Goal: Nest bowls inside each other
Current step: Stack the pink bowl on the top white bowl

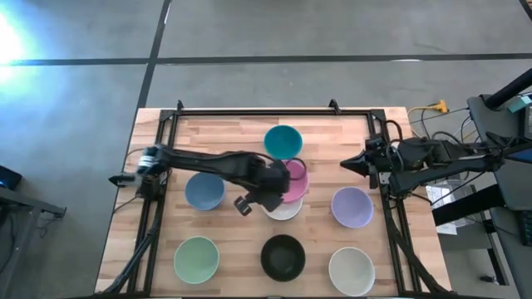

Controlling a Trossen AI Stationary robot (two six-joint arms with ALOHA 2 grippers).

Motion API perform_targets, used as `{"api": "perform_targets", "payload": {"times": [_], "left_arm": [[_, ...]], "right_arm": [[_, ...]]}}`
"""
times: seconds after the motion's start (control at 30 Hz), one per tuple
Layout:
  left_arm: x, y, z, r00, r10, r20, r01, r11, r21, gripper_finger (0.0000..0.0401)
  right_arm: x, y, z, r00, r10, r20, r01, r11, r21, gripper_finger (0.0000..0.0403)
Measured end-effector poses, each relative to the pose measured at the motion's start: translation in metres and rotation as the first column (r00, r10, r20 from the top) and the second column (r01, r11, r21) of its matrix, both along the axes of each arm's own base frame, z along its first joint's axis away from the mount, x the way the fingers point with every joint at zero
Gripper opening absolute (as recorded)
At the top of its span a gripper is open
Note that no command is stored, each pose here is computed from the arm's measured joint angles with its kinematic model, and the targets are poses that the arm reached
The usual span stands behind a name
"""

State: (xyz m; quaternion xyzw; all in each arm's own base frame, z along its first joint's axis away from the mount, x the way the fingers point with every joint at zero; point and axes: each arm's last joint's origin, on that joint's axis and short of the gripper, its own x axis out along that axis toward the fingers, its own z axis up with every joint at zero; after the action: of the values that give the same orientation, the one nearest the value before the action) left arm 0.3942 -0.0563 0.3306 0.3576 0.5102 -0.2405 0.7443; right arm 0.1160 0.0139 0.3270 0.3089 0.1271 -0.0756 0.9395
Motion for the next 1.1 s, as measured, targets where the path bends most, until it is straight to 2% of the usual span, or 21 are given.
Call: {"api": "perform_targets", "payload": {"times": [0.2, 0.5, 0.73, 0.97, 1.1], "left_arm": [[0.015, -0.009, -0.016, 0.994, -0.019, -0.108, 0.028, 0.996, 0.082, 0.0], [0.023, -0.037, -0.046, 0.981, -0.061, -0.184, 0.087, 0.987, 0.135, 0.0], [0.027, -0.036, -0.052, 0.983, -0.047, -0.175, 0.072, 0.987, 0.141, 0.0], [0.031, -0.039, -0.071, 0.969, -0.033, -0.245, 0.063, 0.991, 0.114, 0.0], [0.031, -0.039, -0.072, 0.967, -0.035, -0.252, 0.064, 0.992, 0.107, 0.0]], "right_arm": [[-0.014, -0.003, -0.001, 1.0, 0.002, -0.016, -0.003, 1.0, -0.027, 0.0009], [-0.025, -0.005, 0.0, 1.0, 0.017, -0.004, -0.017, 0.997, -0.077, 0.0009], [-0.026, -0.005, -0.001, 1.0, 0.022, -0.01, -0.022, 0.995, -0.092, 0.0009], [-0.027, -0.005, -0.004, 0.999, 0.022, -0.038, -0.026, 0.995, -0.097, 0.0009], [-0.027, -0.005, -0.004, 0.999, 0.022, -0.038, -0.026, 0.995, -0.097, 0.0009]]}}
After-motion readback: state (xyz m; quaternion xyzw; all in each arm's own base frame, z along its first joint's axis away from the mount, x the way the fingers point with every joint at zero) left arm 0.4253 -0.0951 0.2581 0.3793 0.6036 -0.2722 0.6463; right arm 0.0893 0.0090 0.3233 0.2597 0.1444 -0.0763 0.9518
